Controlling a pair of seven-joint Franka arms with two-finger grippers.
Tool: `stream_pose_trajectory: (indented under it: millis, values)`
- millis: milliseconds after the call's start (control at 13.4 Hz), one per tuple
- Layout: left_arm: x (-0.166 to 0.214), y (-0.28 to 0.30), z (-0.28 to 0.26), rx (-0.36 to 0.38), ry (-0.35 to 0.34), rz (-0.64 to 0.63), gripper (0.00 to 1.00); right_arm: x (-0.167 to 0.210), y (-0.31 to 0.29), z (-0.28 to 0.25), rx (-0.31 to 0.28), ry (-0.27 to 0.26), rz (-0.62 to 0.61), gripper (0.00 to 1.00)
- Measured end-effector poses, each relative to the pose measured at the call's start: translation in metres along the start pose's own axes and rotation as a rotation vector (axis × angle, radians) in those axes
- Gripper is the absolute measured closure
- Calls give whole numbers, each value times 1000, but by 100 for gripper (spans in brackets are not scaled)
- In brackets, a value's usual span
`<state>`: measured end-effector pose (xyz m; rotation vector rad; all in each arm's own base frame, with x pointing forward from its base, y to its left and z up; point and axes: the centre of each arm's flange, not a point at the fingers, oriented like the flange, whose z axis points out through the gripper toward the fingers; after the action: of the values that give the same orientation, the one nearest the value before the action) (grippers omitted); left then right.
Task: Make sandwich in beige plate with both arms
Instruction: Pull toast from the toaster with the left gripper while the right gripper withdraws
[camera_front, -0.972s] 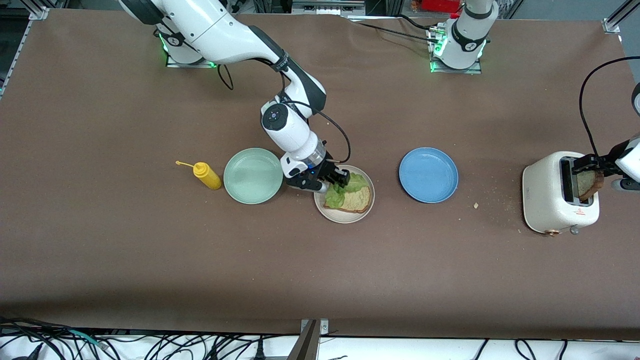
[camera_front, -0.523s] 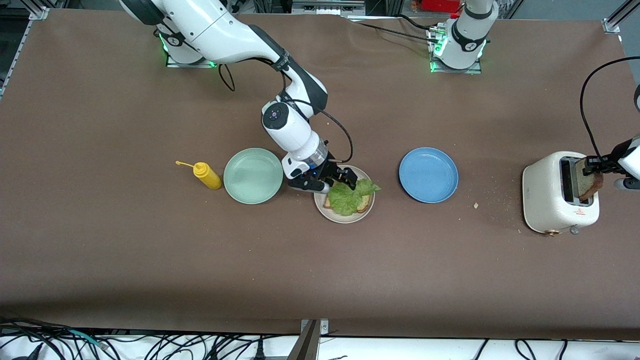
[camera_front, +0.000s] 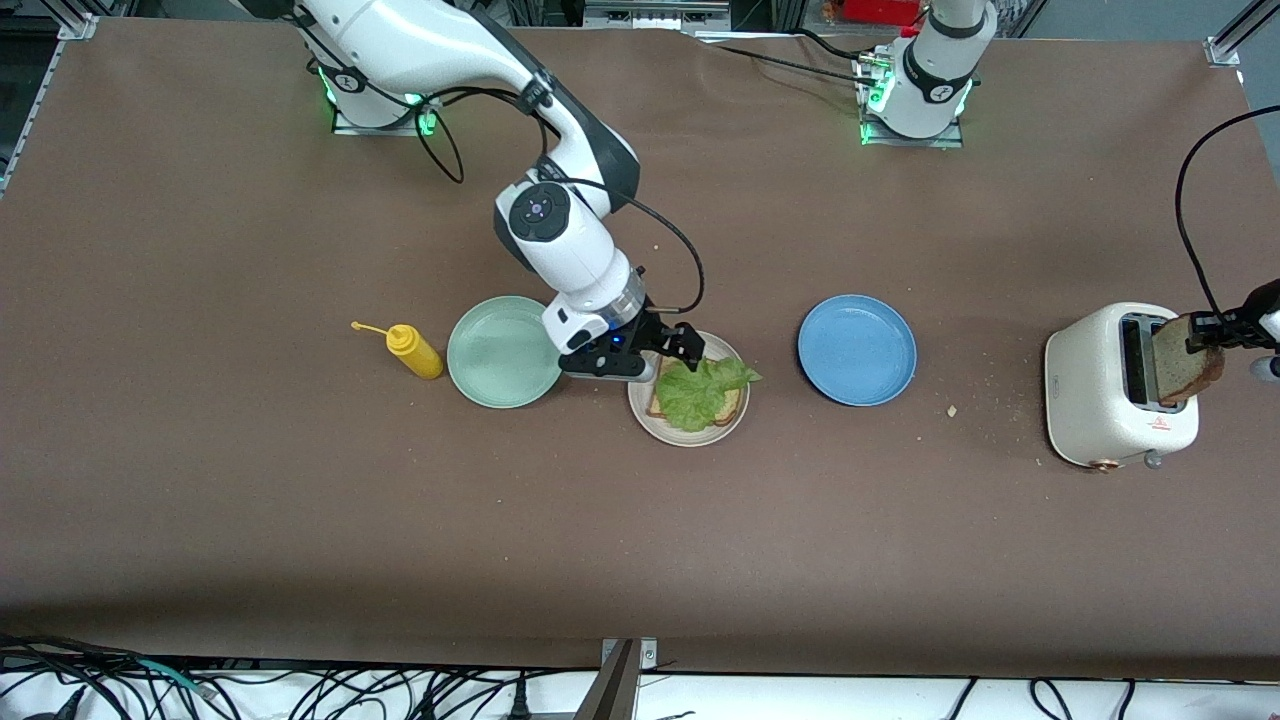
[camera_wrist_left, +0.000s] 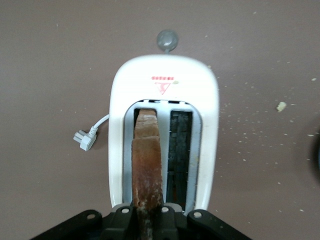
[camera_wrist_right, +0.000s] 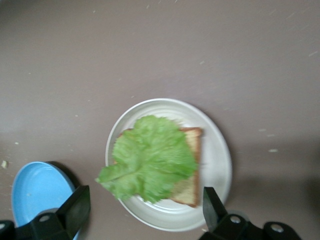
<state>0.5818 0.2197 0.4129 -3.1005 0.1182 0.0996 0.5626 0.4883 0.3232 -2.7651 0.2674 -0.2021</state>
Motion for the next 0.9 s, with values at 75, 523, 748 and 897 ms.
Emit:
stream_pose_trajectory:
  millis: [75,523,748,897]
  values:
    - [3,6,-14,-6,-8,12,92,8,7,-16,-55,-8,-15,0]
    - [20,55,-99,-26,-22,99,92,80,94,-137,-333,-97,-210,0]
    - [29,110,-91,-94,-82,184,92,131,181,-214,-413,-160,-273,0]
    - [37,147,-78,-217,-102,221,92,159,239,-258,-430,-167,-294,0]
